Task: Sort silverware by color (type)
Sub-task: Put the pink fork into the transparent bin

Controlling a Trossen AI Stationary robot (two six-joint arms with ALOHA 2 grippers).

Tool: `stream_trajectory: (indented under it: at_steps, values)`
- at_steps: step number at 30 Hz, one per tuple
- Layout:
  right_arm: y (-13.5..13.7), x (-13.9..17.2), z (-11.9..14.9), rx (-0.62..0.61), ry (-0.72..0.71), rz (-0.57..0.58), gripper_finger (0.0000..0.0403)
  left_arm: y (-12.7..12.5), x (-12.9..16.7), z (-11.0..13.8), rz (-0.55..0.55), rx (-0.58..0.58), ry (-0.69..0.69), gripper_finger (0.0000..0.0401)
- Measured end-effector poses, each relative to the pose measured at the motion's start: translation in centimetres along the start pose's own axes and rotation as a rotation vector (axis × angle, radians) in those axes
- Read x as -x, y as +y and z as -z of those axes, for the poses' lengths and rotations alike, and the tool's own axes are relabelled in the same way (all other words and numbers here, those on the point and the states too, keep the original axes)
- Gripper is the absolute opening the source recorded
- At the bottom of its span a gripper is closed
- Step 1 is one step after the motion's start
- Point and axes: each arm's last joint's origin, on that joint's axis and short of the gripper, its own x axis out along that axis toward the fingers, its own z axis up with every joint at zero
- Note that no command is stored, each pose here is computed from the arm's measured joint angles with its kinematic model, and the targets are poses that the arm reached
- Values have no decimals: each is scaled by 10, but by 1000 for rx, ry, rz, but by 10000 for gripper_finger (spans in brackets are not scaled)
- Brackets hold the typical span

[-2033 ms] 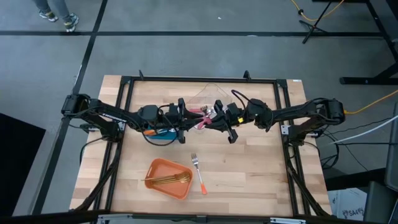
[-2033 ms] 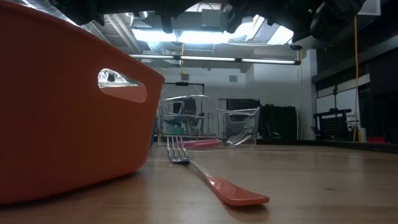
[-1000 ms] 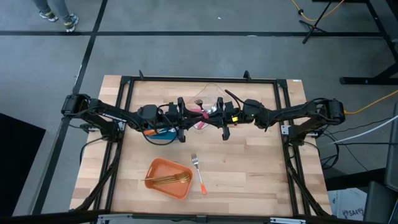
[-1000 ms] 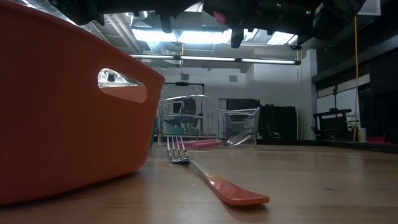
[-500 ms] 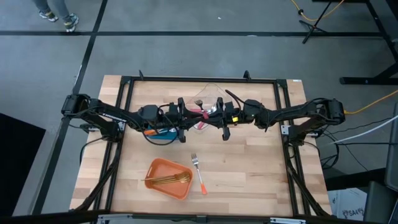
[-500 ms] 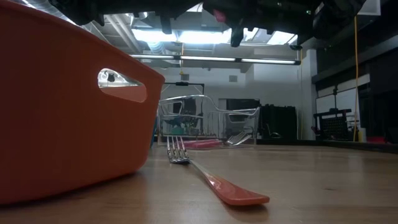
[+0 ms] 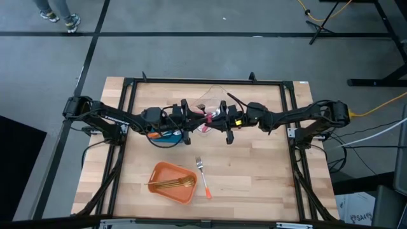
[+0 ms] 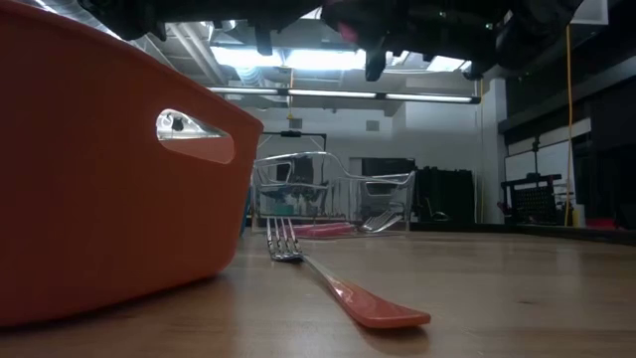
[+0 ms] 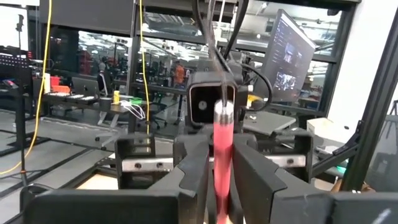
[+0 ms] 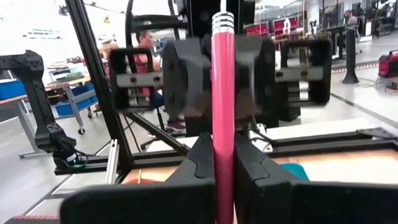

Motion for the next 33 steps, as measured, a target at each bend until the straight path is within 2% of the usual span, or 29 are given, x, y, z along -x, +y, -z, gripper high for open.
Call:
stream_trajectory:
  at_steps: [16, 23, 33]
  values:
    - [-7, -20, 6, -1, 18, 3, 5, 0, 0, 1, -2, -2, 6, 65]
    - [-7, -20, 6, 6, 18, 3, 5, 0, 0, 1, -5, -6, 8, 27]
    - [-7, -20, 7, -6, 25, 16, 5, 1, 0, 1, -28, -6, 7, 27]
